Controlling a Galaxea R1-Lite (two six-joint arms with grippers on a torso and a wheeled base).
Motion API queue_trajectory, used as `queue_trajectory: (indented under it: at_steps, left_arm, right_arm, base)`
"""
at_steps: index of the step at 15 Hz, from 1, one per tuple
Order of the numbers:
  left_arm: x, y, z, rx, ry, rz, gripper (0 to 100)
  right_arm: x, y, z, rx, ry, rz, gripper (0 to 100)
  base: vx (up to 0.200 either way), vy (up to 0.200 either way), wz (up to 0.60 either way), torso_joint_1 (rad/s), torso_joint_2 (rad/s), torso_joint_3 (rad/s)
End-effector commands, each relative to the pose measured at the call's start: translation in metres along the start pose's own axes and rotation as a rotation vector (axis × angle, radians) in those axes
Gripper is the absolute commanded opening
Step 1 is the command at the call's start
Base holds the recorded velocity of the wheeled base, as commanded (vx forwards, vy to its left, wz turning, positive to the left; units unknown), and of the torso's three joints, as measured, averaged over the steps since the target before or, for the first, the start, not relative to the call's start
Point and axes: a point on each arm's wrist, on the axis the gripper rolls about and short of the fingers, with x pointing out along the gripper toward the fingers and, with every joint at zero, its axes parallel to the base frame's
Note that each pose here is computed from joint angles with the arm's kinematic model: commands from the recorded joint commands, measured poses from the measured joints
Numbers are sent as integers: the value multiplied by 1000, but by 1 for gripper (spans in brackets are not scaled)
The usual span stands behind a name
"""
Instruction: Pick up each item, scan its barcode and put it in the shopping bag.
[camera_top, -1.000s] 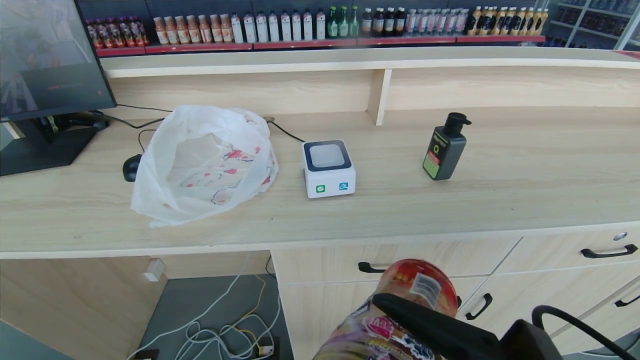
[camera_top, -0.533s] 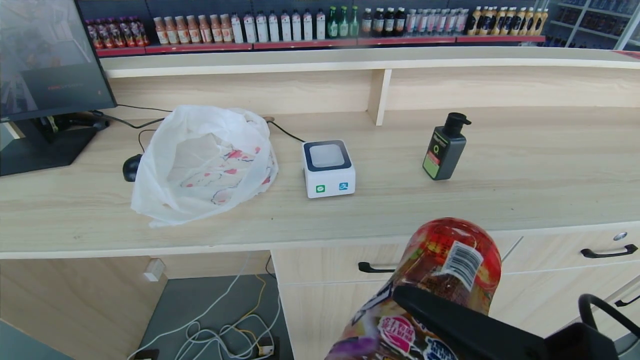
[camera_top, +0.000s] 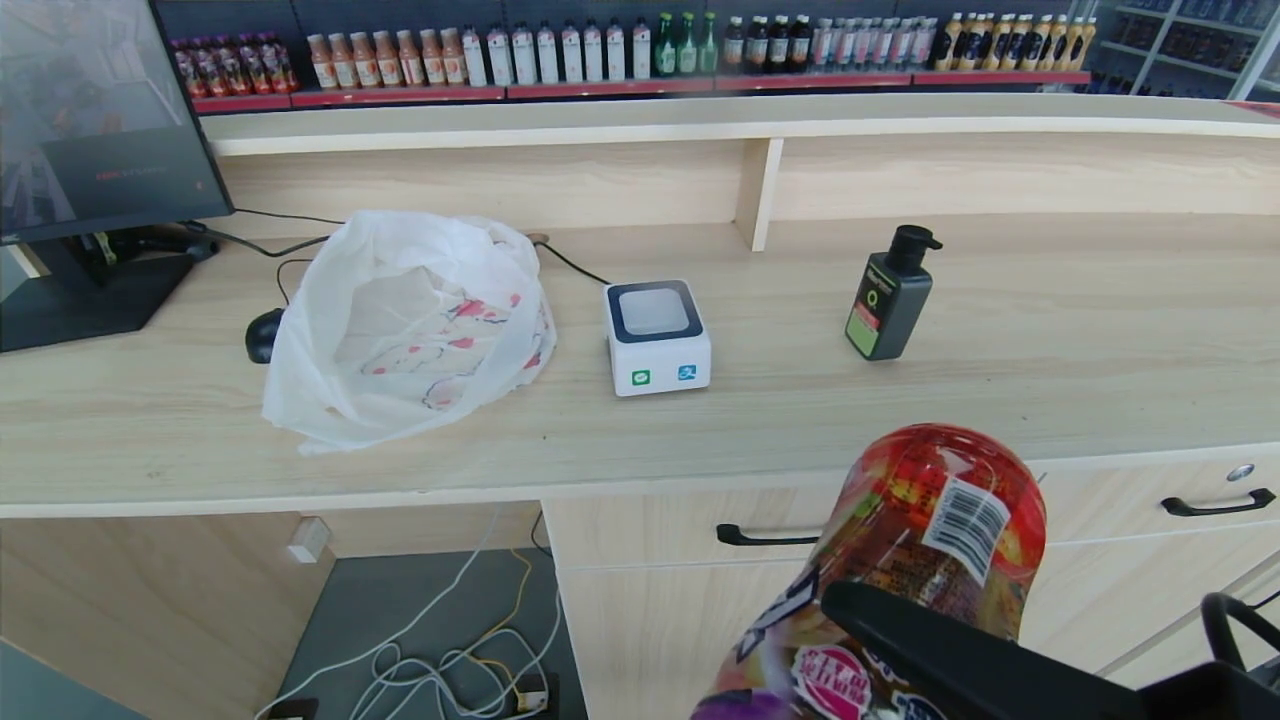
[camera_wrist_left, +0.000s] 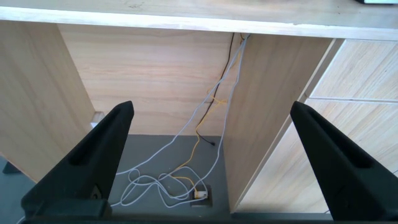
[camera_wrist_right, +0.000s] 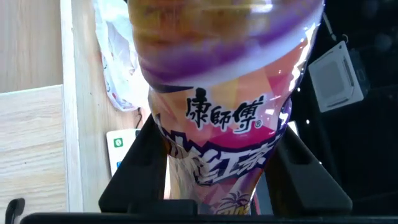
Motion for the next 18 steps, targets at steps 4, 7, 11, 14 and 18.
queue_trajectory:
  at_steps: [4,7,11,14,18]
  left_arm:
    - [0,0,0,0,-1,0,100]
    - [0,0,0,0,-1,0,100]
    - [0,0,0,0,-1,0,100]
    - [0,0,0,0,-1,0,100]
    - [0,0,0,0,-1,0,100]
  right_arm:
    - [0,-3,-1,-34,4,-15,0]
    - [-2,-4,-1,-36,11,-13,0]
    - [-2,-3,-1,-36,14,-11,0]
    - [-2,-3,-2,-36,25,-9,0]
    - [-3,-3,-2,-24,25,-6,0]
  base:
    - [0,0,0,0,0,0]
    - [0,0,0,0,0,0]
    - [0,0,0,0,0,0]
    - [0,0,0,0,0,0]
    - [0,0,0,0,0,0]
